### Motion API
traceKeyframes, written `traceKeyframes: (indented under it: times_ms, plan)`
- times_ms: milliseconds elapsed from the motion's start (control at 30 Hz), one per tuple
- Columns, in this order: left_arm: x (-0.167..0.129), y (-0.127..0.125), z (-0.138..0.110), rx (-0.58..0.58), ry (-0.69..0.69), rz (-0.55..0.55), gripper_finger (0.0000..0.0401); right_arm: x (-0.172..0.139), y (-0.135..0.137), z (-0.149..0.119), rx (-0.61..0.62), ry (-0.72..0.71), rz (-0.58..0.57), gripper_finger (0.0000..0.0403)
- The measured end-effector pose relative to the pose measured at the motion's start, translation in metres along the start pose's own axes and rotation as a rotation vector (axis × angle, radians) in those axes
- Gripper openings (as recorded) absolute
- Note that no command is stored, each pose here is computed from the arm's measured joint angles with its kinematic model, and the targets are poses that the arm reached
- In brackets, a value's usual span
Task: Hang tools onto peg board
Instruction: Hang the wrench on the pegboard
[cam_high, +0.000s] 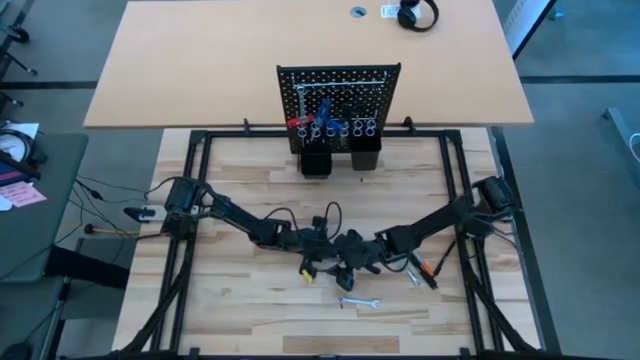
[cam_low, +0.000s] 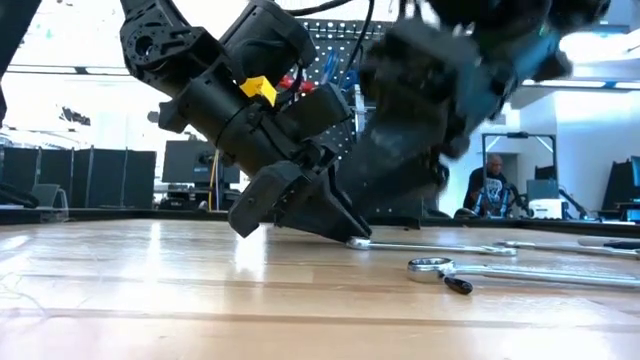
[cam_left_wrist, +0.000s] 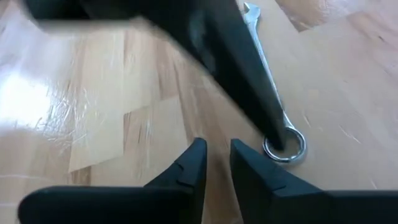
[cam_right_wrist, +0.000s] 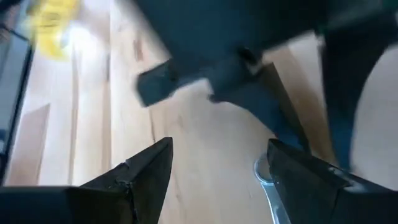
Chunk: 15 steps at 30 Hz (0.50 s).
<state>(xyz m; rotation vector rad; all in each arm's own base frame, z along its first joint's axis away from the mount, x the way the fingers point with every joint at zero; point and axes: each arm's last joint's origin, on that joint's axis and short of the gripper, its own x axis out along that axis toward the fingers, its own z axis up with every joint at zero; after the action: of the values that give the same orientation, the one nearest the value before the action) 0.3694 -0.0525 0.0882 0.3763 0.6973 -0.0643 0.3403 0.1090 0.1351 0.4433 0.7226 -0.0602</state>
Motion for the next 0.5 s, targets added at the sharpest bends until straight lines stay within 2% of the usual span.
traceKeyframes:
  times_ms: [67, 267, 400, 500]
  plan:
    - [-0.006, -0.001, 0.004, 0.009, 0.014, 0.016, 0.0057, -0.008, 0.011, -0.003, -0.091, -0.017, -0.05, 0.0269]
    - [-0.026, -0.004, 0.012, 0.029, 0.029, 0.08, 0.0051, -0.028, 0.028, -0.032, -0.28, -0.056, -0.362, 0.0269]
    - [-0.03, -0.004, 0.01, 0.033, 0.037, 0.1, 0.0051, -0.024, 0.021, -0.049, -0.264, 0.053, -0.408, 0.026]
    - [-0.03, -0.004, 0.009, 0.031, 0.05, 0.099, 0.0051, -0.014, 0.014, -0.057, -0.26, 0.1, -0.427, 0.0232]
